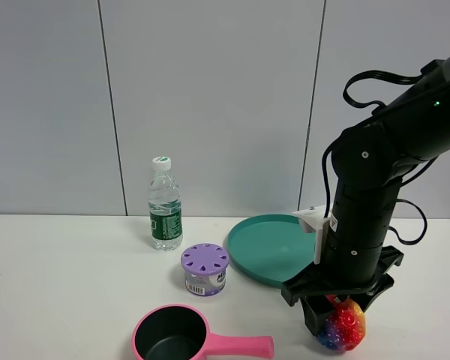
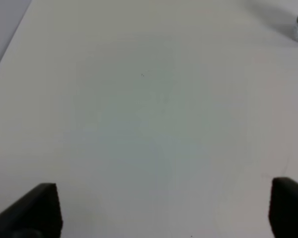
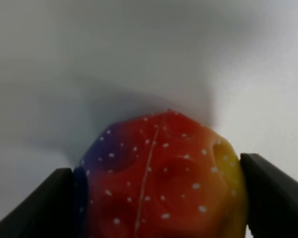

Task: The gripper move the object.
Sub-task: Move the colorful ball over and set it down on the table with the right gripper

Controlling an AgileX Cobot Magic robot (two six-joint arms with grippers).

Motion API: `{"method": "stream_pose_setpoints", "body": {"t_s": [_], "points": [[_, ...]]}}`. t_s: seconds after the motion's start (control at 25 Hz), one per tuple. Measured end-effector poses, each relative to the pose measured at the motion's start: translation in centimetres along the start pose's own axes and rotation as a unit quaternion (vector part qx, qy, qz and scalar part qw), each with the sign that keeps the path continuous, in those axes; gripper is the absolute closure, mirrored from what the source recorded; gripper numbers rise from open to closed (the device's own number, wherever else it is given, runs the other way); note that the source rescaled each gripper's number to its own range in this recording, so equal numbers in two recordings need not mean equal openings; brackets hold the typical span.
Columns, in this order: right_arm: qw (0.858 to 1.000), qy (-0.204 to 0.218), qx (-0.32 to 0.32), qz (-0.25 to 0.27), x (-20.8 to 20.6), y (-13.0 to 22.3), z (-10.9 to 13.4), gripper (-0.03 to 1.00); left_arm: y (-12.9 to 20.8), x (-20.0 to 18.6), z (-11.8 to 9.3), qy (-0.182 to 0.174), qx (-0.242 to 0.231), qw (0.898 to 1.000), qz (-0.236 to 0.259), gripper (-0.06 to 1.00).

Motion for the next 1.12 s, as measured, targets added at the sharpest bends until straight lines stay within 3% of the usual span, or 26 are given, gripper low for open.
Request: {"method": "stream_pose_setpoints", "body": {"t_s": [0.4,0.6,0.72,0.8,0.88,1.12], "points": [[1.000,0.001,-0.001,-0.004,-1.1,0.0,0.0,0.97,0.0,0.0,0.0,0.000,0.000,1.000,0.000,-0.06],[0.998,-0.007,0.001,-0.063,-6.1,-0.8,0.6,0.97,0.0,0.0,0.0,0.000,0.000,1.000,0.000,-0.06],[0.992,-0.037,0.022,-0.120,-10.4,-1.6,1.3,0.97,0.0,0.0,0.0,0.000,0.000,1.000,0.000,-0.06],[0.983,-0.070,0.018,-0.166,-13.8,-2.7,2.5,0.97,0.0,0.0,0.0,0.000,0.000,1.000,0.000,-0.06],[0.971,-0.097,-0.027,-0.219,-17.5,-4.0,4.4,0.97,0.0,0.0,0.0,0.000,0.000,1.000,0.000,-0.06],[0.909,-0.152,-0.171,-0.347,-25.9,-8.2,12.0,0.97,0.0,0.0,0.0,0.000,0.000,1.000,0.000,-0.06]]}}
Point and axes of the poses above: a point on each arm's last joint axis where the gripper is mounted, x pointing out along that axis toward the gripper, z along the wrist's bending axis when the last joint is at zero, y = z × x, the point moved 10 cm from there along x, pointing out along that axis toward the gripper, and after that the axes turned 6 degrees about -x, right-handed, at the moved point
